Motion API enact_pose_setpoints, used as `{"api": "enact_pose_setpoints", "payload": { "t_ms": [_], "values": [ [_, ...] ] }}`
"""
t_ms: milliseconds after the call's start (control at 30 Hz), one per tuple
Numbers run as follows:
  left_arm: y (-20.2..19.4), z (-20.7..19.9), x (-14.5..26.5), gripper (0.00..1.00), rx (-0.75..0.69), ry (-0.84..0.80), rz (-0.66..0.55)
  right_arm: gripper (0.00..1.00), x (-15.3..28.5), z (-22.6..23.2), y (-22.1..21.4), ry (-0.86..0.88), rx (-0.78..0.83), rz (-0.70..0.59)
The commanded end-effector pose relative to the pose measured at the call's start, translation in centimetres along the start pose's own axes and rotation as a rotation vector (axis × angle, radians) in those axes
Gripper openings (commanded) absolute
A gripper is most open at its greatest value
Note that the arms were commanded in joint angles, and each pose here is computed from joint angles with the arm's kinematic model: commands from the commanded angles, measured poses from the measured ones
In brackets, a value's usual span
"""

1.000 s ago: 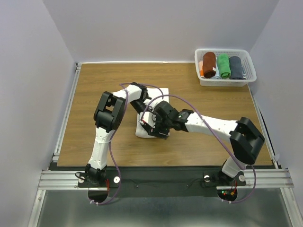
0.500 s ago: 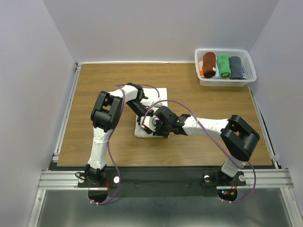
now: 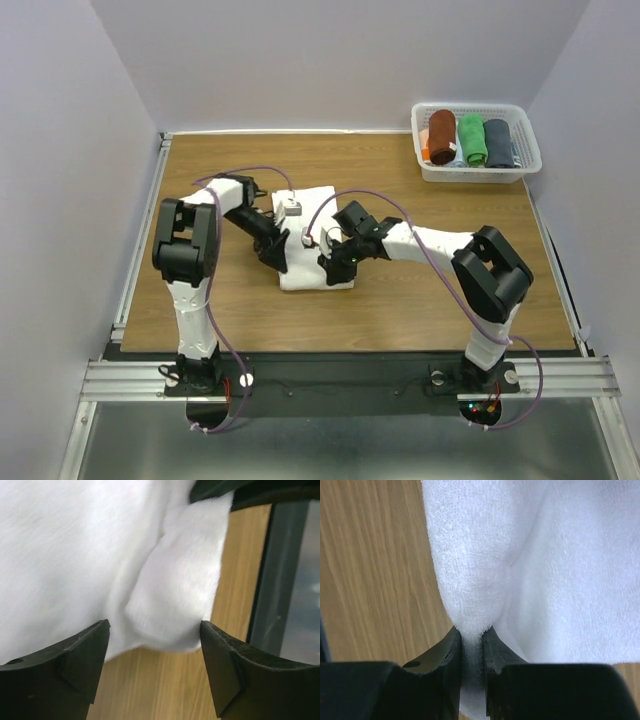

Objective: Roll the towels
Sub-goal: Roll the towel

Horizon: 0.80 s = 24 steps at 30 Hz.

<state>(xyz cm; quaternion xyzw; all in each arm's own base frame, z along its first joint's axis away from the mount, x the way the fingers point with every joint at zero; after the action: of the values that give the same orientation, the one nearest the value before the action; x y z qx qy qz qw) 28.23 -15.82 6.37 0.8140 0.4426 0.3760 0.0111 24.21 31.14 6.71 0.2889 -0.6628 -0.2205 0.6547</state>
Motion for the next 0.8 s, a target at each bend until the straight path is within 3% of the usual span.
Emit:
{"api": "enact_pose_setpoints", "payload": {
  "t_ms": [0,200,333,500,767],
  "values": [
    [0.5,1.7,5.4,0.9,-0.115,0.212,-0.113,0.01,0.1,3.6,-2.2,0.232,-0.209,0.073],
    [1.1,1.1,12.1,0.93,-0.204,0.439,-0.371,0.01,-0.3,4.0,-0.8,0.371,-0.298,0.07],
    [0.2,-1.6,13.6,0.93,-0.342,0.601,-0.444,0.0,-0.6,3.6,0.2,0.43,-0.374,0.072],
    [-2.4,-6.0,10.9,0.99,-0.629,0.739,-0.371,0.0,-1.8,2.8,0.9,0.569,-0.526,0.047],
    [-4.5,-9.0,1.9,0.99,-0.885,0.794,-0.178,0.01,-3.7,2.4,0.1,0.707,-0.758,0.049]
  ]
}}
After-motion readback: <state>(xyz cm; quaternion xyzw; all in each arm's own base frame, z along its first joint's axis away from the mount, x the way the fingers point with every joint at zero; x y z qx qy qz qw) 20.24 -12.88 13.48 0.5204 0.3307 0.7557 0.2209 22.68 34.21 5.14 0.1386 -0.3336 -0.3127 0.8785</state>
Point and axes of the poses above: each gripper's point midway between its finger pads, its own x axis back along the fingers, its own z axis along the line the jaws close on, y = z × x, the point moved 3 cm from there along x, back along the fingers, and after that the axes turned 15 degrees about x, right-handed, at the moved point
